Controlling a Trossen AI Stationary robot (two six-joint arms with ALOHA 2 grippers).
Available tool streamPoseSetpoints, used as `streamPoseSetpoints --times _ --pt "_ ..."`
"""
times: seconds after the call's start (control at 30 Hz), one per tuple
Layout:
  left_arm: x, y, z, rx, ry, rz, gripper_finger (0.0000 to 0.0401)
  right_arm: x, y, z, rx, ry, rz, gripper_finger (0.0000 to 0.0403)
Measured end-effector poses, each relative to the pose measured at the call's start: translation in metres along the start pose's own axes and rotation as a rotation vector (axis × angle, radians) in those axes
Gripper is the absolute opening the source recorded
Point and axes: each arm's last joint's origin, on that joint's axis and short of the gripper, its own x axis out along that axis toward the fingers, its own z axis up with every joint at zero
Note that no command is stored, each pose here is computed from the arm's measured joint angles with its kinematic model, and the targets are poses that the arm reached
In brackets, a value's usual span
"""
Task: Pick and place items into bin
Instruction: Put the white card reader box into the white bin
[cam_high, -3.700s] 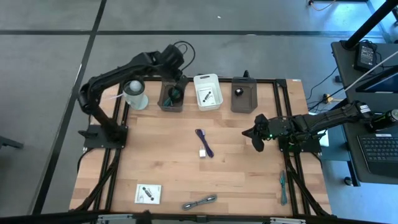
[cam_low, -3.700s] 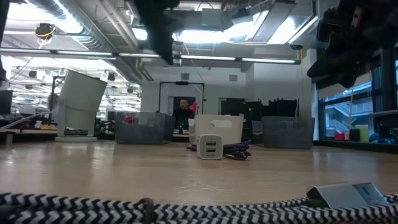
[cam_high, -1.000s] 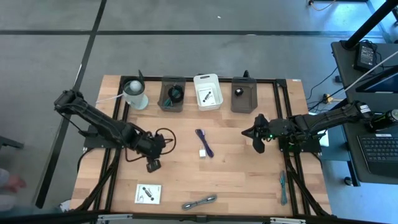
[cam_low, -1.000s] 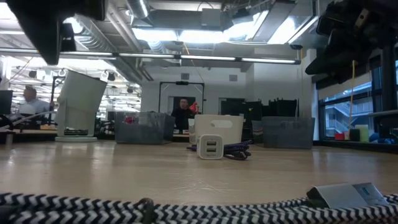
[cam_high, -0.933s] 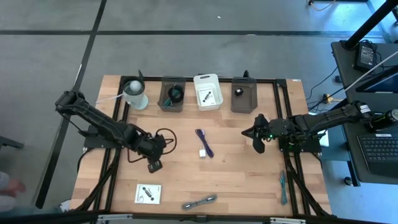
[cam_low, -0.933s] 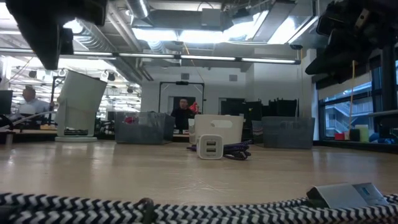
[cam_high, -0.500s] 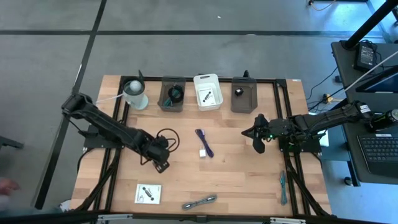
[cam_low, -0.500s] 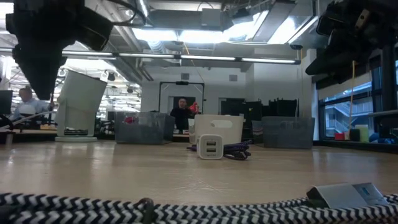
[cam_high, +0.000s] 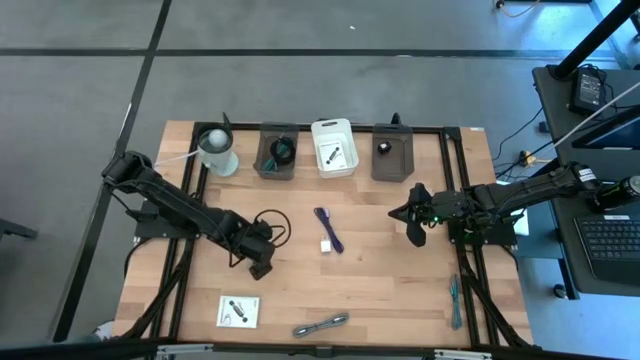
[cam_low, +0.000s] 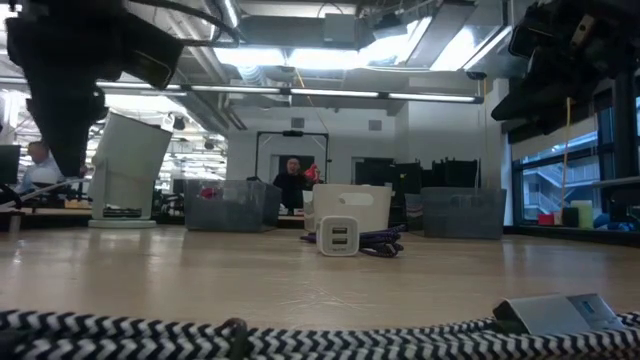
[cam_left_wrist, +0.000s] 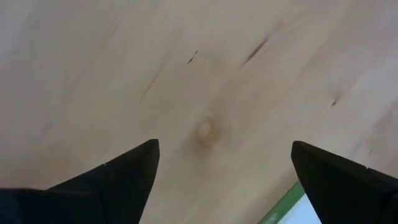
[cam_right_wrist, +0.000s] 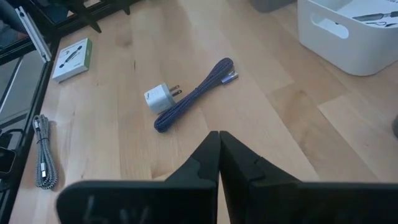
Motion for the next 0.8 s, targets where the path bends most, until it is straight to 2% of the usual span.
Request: streamPoseSetpoints --times 0.07,0.3,0.4,0.57,0.8 --pt "0.000 -0.001 0.000 0.080 0.001 -0.010 0.0358 0.000 0.000 0.000 -0.001 0.000 0.000 0.0012" --pt "-0.001 -0.013 -0.002 0.121 0.027 -0.146 0.0323 0.000 0.000 0.000 -0.003 0.000 0.000 0.0012" --pt "-0.002 -0.017 -0.005 0.104 0.004 -0.162 0.0305 0.000 0.000 0.000 -0.003 0.000 0.000 0.0012" --pt "-0.001 -0.017 -0.006 0.092 -0.047 -0.127 0.0291 0.000 0.000 0.000 -0.003 0.000 0.000 0.0012" --pt "-0.002 -0.017 -0.003 -0.040 -0.072 -0.129 0.0290 0.000 0.000 0.000 -0.003 0.000 0.000 0.0012"
